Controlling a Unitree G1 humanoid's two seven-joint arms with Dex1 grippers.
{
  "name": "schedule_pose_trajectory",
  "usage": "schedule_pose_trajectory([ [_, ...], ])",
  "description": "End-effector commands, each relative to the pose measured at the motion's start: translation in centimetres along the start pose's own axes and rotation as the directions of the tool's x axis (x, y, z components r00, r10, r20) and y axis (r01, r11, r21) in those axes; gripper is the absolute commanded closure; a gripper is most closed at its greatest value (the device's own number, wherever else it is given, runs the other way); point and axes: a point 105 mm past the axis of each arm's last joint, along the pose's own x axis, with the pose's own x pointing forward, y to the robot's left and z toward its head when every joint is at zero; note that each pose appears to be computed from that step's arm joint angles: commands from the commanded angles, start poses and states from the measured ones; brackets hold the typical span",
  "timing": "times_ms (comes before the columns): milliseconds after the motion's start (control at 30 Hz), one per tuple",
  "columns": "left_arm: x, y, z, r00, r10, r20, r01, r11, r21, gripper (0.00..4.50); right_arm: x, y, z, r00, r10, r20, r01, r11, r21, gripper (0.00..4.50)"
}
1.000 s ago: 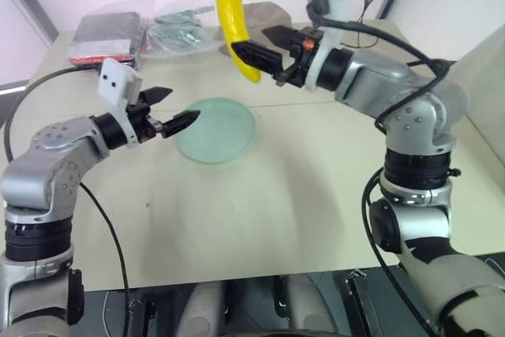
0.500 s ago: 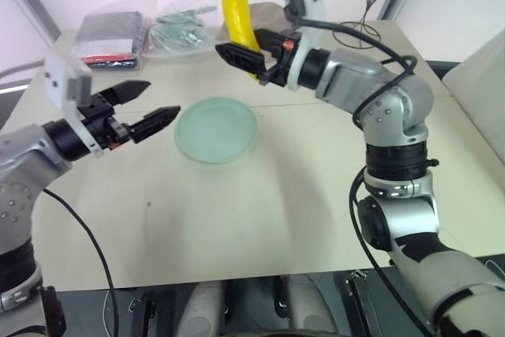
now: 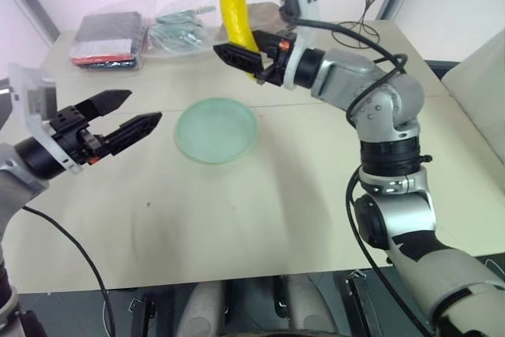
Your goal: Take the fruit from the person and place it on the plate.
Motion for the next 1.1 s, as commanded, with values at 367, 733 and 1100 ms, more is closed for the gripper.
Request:
schedule_pose_trajectory([
  [367, -1.0, 0.4, 1.2, 0.999, 0.035, 0.019, -0.036, 0.998, 0.056, 0.00, 0.1, 0.9, 1.8, 0.998, 0.032, 0.045, -0.030, 0.998, -0.047, 3.20],
  [733, -1.6, 1.4, -0.2, 0.993, 0.076, -0.092, -0.069, 0.995, 0.077, 0.00, 2.4, 1.3, -3.9, 0.995, 0.001, -0.102, 0.029, 0.954, 0.299, 3.20],
  [1100, -1.7, 0.9, 0.3, 0.992, 0.073, -0.106, -0.063, 0.993, 0.095, 0.00, 5.6, 0.4, -9.9, 0.968, -0.105, -0.228, 0.235, 0.695, 0.680, 3.20],
])
